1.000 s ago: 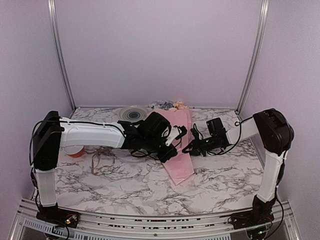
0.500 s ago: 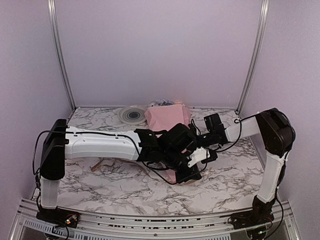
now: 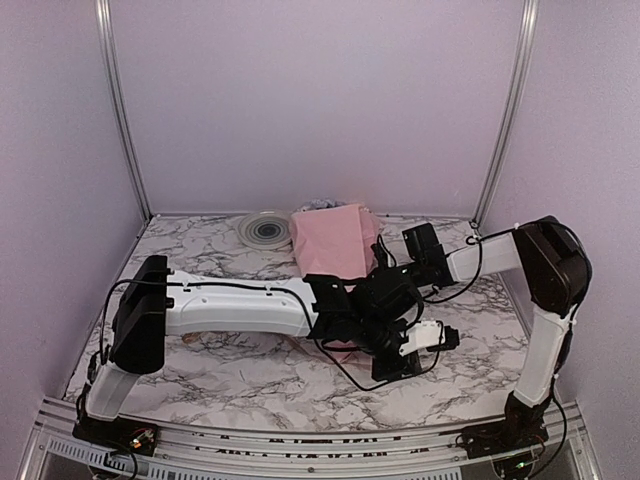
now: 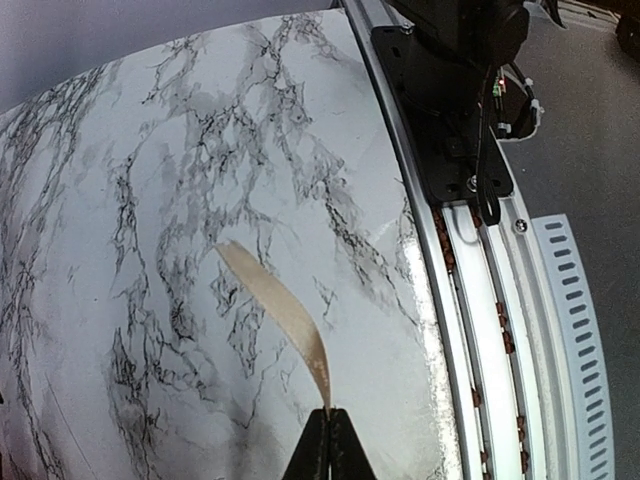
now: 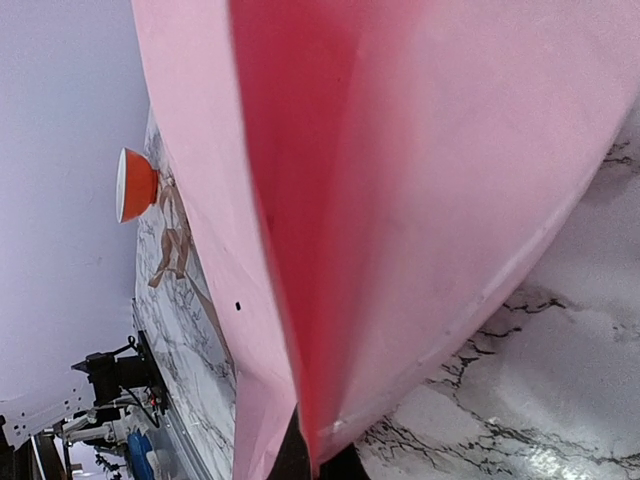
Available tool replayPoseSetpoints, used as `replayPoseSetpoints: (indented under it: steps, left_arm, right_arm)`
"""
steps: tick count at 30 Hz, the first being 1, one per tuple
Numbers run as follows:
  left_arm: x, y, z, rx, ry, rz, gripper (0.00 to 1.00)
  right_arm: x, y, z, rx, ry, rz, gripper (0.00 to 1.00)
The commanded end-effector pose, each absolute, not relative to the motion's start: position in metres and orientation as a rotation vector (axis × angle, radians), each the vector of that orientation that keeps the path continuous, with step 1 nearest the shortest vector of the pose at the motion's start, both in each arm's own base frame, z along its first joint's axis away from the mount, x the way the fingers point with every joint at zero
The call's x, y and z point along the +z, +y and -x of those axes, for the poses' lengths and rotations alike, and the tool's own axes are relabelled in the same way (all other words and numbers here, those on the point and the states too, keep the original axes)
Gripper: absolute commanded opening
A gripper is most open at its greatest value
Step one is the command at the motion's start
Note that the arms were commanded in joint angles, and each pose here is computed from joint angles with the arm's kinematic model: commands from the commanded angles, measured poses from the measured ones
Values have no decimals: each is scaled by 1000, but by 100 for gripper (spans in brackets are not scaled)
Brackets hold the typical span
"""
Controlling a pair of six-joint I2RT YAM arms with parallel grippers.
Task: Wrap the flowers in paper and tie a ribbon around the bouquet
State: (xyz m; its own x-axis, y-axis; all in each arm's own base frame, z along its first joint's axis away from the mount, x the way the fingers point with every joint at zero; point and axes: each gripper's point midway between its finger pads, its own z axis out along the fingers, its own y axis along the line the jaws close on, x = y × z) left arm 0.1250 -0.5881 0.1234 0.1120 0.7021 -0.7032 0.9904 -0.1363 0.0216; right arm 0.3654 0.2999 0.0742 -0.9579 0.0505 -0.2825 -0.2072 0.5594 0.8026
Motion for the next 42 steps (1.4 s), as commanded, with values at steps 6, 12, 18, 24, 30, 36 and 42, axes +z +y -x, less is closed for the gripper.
replayPoseSetpoints:
  steps: [6, 12, 18, 24, 30, 36, 42]
  left_arm:
    - [92, -583, -114, -696, 1607, -2031, 0]
    - [80, -589, -143, -509, 1581, -1967, 0]
    - [112, -590, -178, -335, 1514, -1774, 7]
    - [139, -592, -193, -344, 1486, -1630, 34]
    - [148, -579, -171, -449, 1469, -1678, 66]
    - [156, -549, -146, -550, 1492, -1738, 68]
    - [151, -499, -140, -561, 1643, -1709, 66]
  right_arm:
    - [114, 310, -377, 1360, 2417, 177, 0]
    - [111, 311, -373, 1367, 2429, 187, 0]
    - [111, 309, -368, 1349, 2445, 214, 0]
    - [113, 308, -366, 1327, 2447, 231, 0]
    - [113, 311, -364, 1339, 2454, 243, 0]
    - [111, 313, -360, 1347, 2459, 239, 0]
    - [106, 316, -356, 1351, 2474, 240, 0]
